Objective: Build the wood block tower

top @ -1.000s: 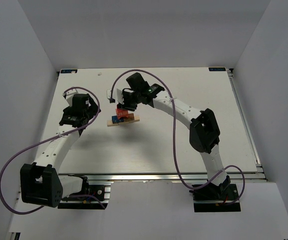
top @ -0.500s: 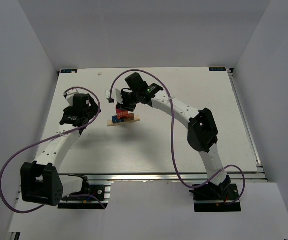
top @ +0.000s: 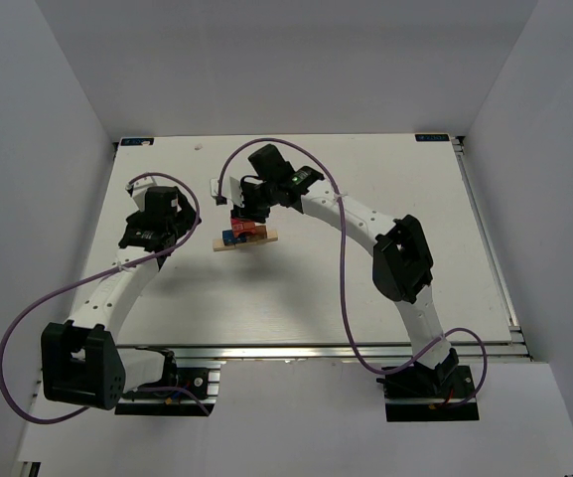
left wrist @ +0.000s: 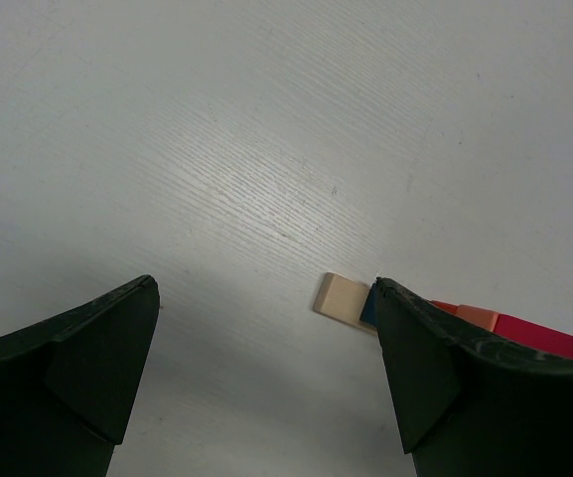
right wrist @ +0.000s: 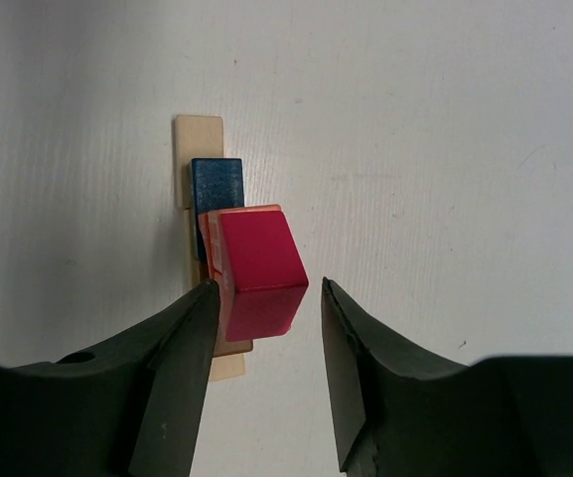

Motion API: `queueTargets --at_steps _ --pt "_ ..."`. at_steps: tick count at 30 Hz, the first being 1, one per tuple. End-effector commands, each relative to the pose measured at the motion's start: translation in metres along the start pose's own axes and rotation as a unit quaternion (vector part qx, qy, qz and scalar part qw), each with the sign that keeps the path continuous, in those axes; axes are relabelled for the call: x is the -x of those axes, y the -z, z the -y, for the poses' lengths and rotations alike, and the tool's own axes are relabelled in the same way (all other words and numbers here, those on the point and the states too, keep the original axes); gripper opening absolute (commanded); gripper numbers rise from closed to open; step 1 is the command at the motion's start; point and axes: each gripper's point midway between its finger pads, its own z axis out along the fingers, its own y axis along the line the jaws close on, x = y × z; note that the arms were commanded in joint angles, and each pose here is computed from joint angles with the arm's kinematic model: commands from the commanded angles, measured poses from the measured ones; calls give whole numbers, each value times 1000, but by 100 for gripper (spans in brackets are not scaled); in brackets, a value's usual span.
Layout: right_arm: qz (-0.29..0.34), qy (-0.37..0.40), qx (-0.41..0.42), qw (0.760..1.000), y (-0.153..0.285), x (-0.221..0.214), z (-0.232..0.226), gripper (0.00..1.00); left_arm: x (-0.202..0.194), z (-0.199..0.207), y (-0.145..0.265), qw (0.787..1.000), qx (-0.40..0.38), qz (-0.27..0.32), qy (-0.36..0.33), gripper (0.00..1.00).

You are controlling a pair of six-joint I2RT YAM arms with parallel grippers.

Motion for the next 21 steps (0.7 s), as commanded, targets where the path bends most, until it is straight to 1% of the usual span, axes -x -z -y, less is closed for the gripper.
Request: queueTargets --at_steps 1,3,4,5,8,9,10,11,12,13,14,15,16,17,18,19,20,21 --pt "22 15 -13 1000 5 17 12 51 10 5 3 1000 -9 15 2 98" --pt "26 17 -12 999 6 19 11 53 10 5 2 1000 -9 13 2 98" --pt "30 16 -11 999 8 22 11 56 9 6 3 1000 -12 13 1 98" --pt "33 15 -11 999 9 24 11 58 9 7 3 1000 -15 11 1 98" --pt "59 20 -34 997 23 43 20 61 10 10 3 1000 -21 12 2 98" --pt "75 29 -53 995 34 55 27 63 10 11 4 1000 -24 12 3 98" --pt "85 33 -62 994 41 63 29 68 12 12 4 1000 -28 14 5 98" --pt "95 37 -72 992 48 69 31 71 11 13 4 999 -30 12 4 98" --pt "115 46 -94 988 70 88 37 72 15 15 5 999 -32 15 6 98" --pt "128 51 -102 985 77 94 36 79 15 15 5 999 -30 15 5 98" --pt "138 53 -110 983 86 100 37 83 17 16 6 999 -31 17 4 98" --pt "157 60 -128 977 110 117 38 87 21 16 7 999 -30 21 7 98" --pt "165 58 -135 975 114 116 34 89 21 16 7 999 -28 18 6 98" --pt "171 37 -148 973 123 116 35 89 21 17 8 999 -30 17 7 98" --pt "185 26 -176 966 148 125 38 89 24 19 9 999 -31 19 10 98" --pt "163 -9 -205 965 151 105 39 89 24 18 10 999 -31 18 11 98" --pt "174 -65 -242 952 166 99 50 89 24 18 10 999 -31 18 12 98" --pt "190 -97 -286 934 198 99 57 89 25 18 10 999 -31 18 13 98"
